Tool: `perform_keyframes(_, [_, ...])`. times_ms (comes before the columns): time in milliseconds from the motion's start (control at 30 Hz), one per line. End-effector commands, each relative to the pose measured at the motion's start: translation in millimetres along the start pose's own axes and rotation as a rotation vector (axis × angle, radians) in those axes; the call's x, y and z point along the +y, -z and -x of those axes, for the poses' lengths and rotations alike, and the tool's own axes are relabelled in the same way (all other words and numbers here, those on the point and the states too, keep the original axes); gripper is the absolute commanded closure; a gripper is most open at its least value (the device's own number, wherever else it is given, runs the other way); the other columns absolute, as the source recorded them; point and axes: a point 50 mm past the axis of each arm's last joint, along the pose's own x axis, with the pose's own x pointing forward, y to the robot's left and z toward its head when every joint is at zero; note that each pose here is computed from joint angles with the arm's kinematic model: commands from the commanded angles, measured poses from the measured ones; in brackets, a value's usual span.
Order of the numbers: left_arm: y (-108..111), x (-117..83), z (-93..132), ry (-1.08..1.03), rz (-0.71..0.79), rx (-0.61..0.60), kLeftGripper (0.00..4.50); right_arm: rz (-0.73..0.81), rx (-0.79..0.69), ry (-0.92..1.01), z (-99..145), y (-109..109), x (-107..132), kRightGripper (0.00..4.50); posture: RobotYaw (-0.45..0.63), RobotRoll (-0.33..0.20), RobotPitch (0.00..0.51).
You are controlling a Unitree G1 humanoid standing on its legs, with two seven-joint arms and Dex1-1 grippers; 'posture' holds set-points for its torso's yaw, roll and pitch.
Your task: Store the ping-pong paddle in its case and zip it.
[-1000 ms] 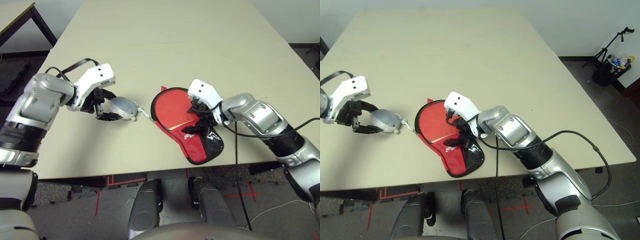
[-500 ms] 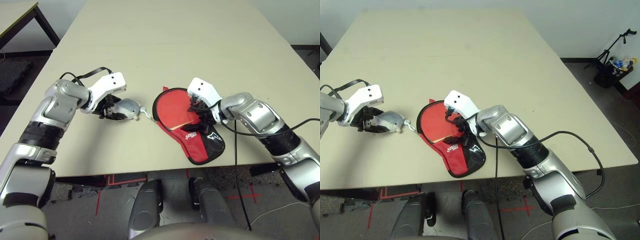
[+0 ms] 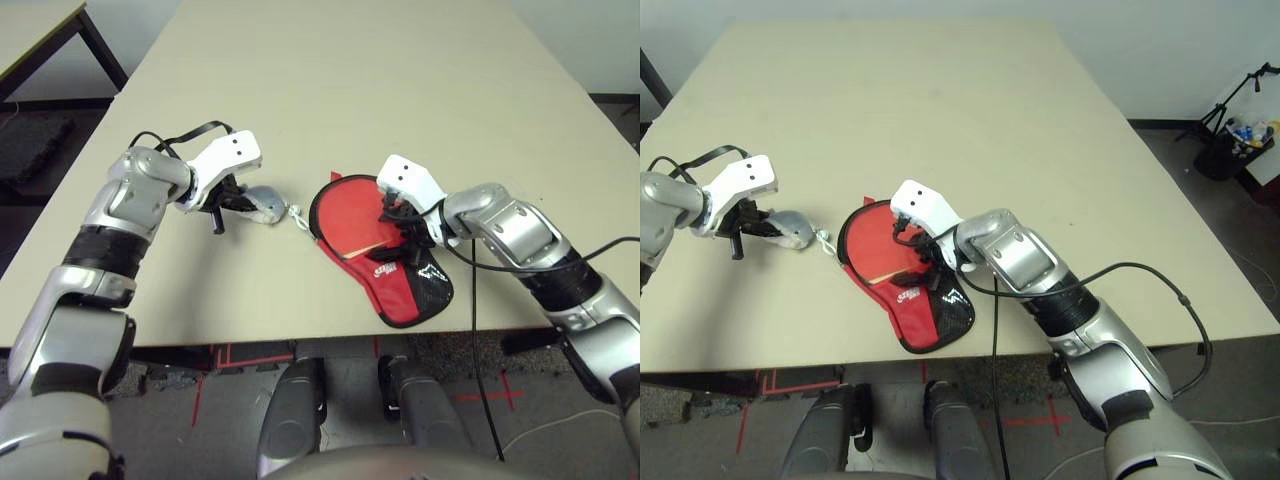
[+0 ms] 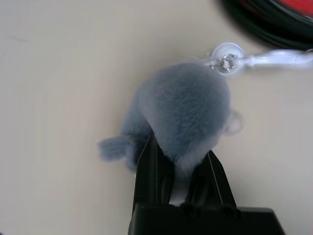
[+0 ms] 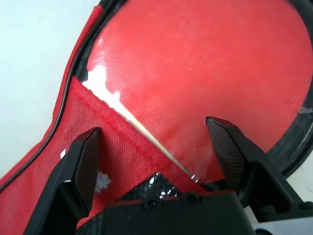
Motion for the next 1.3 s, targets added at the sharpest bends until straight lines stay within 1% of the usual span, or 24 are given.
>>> perform_keyframes(33, [-6.3, 9.7, -8.1, -0.094, -0.005, 0.003, 4.34, 0.013, 0.045, -0.017, -5.8, 8.0, 6.4, 0.00, 0.04, 0.000, 0.170])
perform_keyframes(200, [-24.5, 12.2, -24.9, -0.174, 0.000, -0.024, 4.34, 0.033, 0.064, 0.007, -7.9, 12.2, 5.0, 0.00, 0.02, 0.000, 0.179])
perform_keyframes(500, [-60.4, -0.6, -55.5, -0.303, -0.010, -0.083, 4.34, 0.051, 0.071, 0.012, -13.3, 14.4, 7.7, 0.00, 0.00, 0.000, 0.199])
perform_keyframes(667, [-94.9, -11.4, -68.6, -0.329, 0.007, -0.178, 4.34, 0.052, 0.070, 0.004, -15.7, 14.0, 10.3, 0.00, -0.02, 0.000, 0.209])
perform_keyframes(800, [-124.8, -24.7, -78.0, -0.316, -0.018, -0.246, 4.34, 0.051, 0.072, 0.003, -16.8, 15.7, 11.3, 0.00, -0.03, 0.000, 0.211])
perform_keyframes(900, [-150.7, -41.1, -86.6, -0.274, -0.023, -0.311, 4.34, 0.047, 0.073, -0.001, -17.9, 17.2, 13.4, 0.00, -0.04, 0.000, 0.210])
perform_keyframes(933, [-154.9, -44.3, -88.0, -0.265, -0.024, -0.323, 4.34, 0.046, 0.073, -0.001, -18.1, 17.4, 13.8, 0.00, -0.04, 0.000, 0.210])
perform_keyframes(1000, [-166.9, -57.4, -93.7, -0.214, -0.027, -0.360, 4.34, 0.040, 0.074, 0.004, -17.8, 18.8, 13.5, 0.00, -0.05, 0.000, 0.210])
perform_keyframes(1133, [-179.7, -75.8, -100.6, -0.129, -0.028, -0.409, 4.34, 0.032, 0.076, 0.014, -17.0, 20.9, 12.6, 0.00, -0.06, 0.000, 0.209])
perform_keyframes(1300, [-177.9, -90.5, -107.6, -0.037, -0.041, -0.404, 4.34, 0.023, 0.075, 0.022, -16.0, 22.1, 11.9, 0.00, -0.06, 0.000, 0.210])
